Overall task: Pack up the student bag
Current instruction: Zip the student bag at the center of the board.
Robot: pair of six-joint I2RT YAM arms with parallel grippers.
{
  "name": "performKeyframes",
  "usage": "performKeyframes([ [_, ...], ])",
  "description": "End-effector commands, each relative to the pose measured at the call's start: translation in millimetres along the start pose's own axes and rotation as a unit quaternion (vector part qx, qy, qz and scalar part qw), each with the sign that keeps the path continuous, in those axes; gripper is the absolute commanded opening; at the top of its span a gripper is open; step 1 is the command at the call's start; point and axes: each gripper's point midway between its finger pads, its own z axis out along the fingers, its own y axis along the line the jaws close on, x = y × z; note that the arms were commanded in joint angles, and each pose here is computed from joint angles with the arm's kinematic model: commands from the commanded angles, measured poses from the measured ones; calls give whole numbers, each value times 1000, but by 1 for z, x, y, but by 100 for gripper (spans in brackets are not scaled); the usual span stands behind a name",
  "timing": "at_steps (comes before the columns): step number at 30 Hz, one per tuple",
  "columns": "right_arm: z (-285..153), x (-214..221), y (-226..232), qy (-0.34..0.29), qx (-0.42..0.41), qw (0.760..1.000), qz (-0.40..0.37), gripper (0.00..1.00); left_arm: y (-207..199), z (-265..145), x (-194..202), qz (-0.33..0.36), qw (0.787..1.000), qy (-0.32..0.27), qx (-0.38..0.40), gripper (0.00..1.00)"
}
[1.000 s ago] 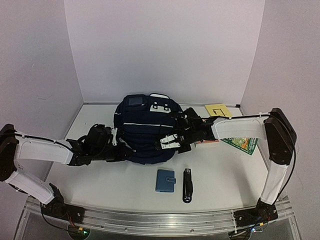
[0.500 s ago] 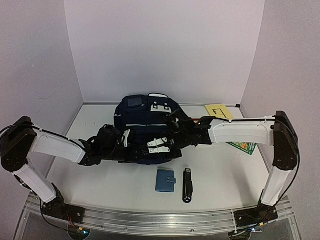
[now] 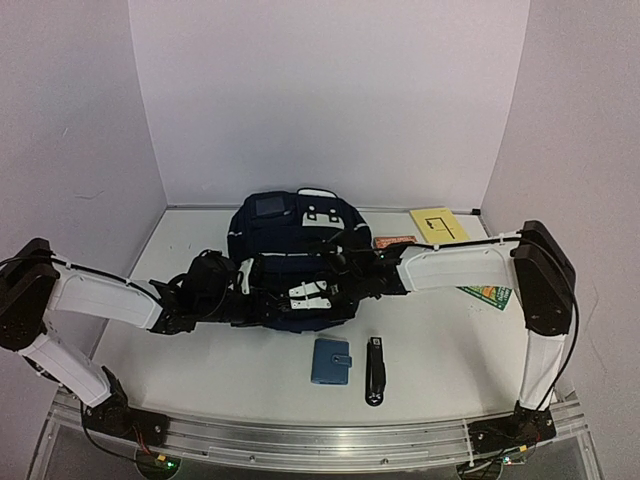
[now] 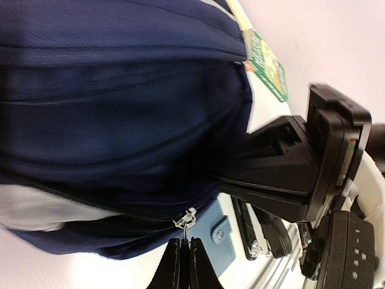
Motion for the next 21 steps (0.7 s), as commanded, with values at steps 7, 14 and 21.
performKeyframes([
  [7, -41, 89, 13, 71, -4, 997, -16, 0, 51, -40, -50, -37, 986, -100, -131, 0],
  [14, -46, 83, -16, 58, 24, 998, 11, 47, 6, -20, -43, -2, 998, -54, -15, 0],
  [21, -50, 15, -5, 14, 12, 1000, 16, 65, -23, -2, -36, 13, 998, -32, 45, 0],
])
